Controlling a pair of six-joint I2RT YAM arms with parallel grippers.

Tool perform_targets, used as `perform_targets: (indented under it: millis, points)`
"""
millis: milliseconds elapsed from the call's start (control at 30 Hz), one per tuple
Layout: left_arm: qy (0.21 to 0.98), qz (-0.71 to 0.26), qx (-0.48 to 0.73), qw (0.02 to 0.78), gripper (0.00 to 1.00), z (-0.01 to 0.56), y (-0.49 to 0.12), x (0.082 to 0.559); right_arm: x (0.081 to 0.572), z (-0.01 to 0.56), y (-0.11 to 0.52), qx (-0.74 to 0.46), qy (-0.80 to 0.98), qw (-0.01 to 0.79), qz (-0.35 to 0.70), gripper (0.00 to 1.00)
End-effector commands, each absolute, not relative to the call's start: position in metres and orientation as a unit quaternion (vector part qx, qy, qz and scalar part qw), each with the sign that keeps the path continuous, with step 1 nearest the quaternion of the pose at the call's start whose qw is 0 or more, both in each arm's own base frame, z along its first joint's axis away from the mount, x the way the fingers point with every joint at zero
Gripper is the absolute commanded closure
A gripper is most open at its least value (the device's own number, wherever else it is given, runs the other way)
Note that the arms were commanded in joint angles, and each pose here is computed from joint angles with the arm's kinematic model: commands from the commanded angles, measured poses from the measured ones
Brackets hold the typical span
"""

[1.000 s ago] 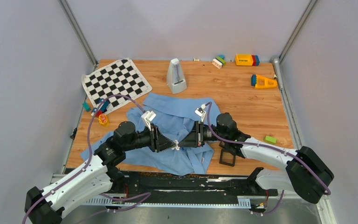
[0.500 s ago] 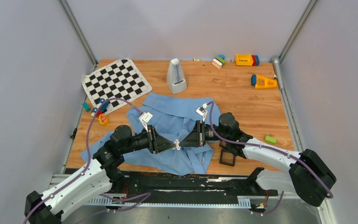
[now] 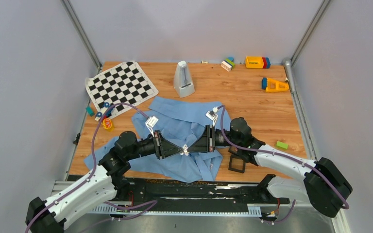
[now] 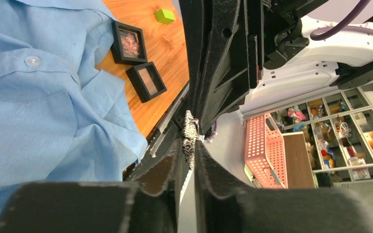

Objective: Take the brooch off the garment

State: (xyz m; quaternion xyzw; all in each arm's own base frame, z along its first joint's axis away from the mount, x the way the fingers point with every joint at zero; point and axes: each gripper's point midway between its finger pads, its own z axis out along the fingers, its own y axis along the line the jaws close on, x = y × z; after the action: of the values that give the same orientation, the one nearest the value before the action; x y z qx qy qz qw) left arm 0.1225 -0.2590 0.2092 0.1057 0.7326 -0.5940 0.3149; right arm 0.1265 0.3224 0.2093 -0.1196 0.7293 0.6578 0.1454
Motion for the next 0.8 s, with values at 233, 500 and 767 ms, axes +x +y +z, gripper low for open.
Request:
perform_targets:
  millis: [233, 500, 767]
  points:
    - [0.741, -0.574, 0.124, 0.324, 1.00, 0.202, -0.260, 0.128, 0.132, 0.197, 0.310, -0.100, 0.758, 0.176, 0.620, 0.72]
    - [0.779, -0.529, 0.198, 0.271, 1.00, 0.157, -0.294, 0.124, 0.151, 0.130, 0.217, 0.037, 0.902, 0.249, 0.352, 0.52]
    - [0.840, -0.451, 0.244, 0.177, 1.00, 0.076, -0.327, 0.104, 0.137, 0.096, 0.167, 0.125, 0.940, 0.229, 0.219, 0.51]
